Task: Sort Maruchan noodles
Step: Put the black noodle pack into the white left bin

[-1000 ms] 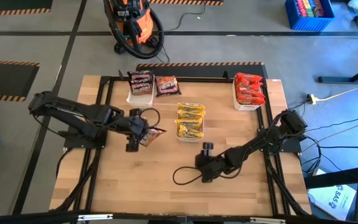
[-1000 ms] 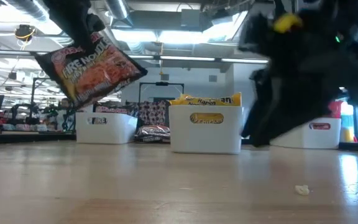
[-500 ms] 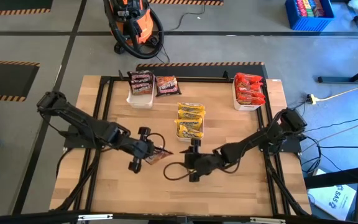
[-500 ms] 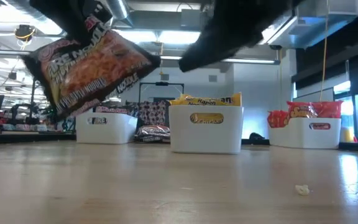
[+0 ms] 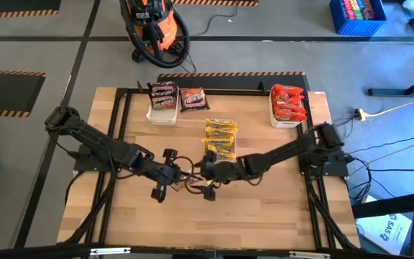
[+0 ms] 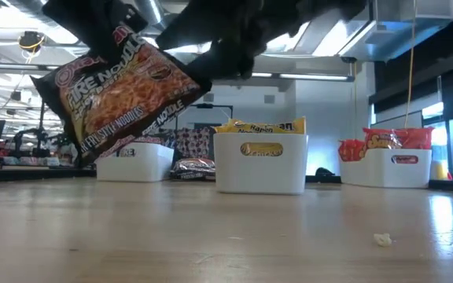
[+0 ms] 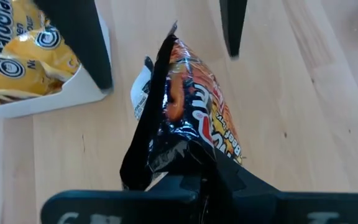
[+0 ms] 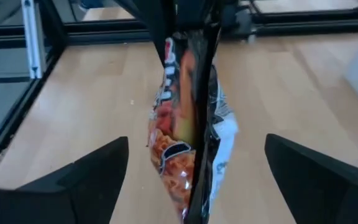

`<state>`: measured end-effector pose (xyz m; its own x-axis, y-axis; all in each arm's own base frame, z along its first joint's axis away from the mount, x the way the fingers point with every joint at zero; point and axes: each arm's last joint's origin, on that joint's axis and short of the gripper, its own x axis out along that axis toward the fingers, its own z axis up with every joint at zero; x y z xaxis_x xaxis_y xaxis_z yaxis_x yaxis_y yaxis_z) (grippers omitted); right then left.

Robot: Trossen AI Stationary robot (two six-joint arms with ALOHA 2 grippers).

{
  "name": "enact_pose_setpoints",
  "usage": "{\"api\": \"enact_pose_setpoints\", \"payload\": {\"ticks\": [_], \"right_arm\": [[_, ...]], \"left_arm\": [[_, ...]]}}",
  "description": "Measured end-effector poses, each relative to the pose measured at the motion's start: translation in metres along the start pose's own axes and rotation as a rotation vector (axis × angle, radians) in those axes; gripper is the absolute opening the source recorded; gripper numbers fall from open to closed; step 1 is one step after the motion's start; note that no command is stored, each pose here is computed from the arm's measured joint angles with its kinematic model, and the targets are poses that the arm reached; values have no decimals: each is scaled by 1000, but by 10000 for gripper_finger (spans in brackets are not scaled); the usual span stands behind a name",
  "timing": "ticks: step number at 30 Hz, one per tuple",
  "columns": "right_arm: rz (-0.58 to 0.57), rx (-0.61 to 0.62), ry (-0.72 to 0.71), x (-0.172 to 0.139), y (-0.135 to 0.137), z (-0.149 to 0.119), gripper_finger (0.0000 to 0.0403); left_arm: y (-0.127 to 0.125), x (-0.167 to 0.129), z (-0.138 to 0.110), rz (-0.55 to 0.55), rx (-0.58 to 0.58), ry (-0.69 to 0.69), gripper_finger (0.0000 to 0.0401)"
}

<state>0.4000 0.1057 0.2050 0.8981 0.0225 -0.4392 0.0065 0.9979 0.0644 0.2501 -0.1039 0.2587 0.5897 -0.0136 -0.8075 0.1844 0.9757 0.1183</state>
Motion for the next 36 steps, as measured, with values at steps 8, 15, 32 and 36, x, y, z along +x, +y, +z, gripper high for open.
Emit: {"api": "enact_pose_setpoints", "payload": {"ticks": [8,15,32,36], "right_arm": [[67,31,-4,20,-5,-14,347],[73,35,-35,27,-4,-18,329],[72,-42,-29,29,-4,-21,121],[65,-74,-28,29,-3,-21,115]], "left_arm": [[0,0,1,22,2,-15,0],[-1,0,7,14,13,-72,0],[0,-1,10,60,-50,-117,38],[0,-1,11,39,-109,-119,85]]}}
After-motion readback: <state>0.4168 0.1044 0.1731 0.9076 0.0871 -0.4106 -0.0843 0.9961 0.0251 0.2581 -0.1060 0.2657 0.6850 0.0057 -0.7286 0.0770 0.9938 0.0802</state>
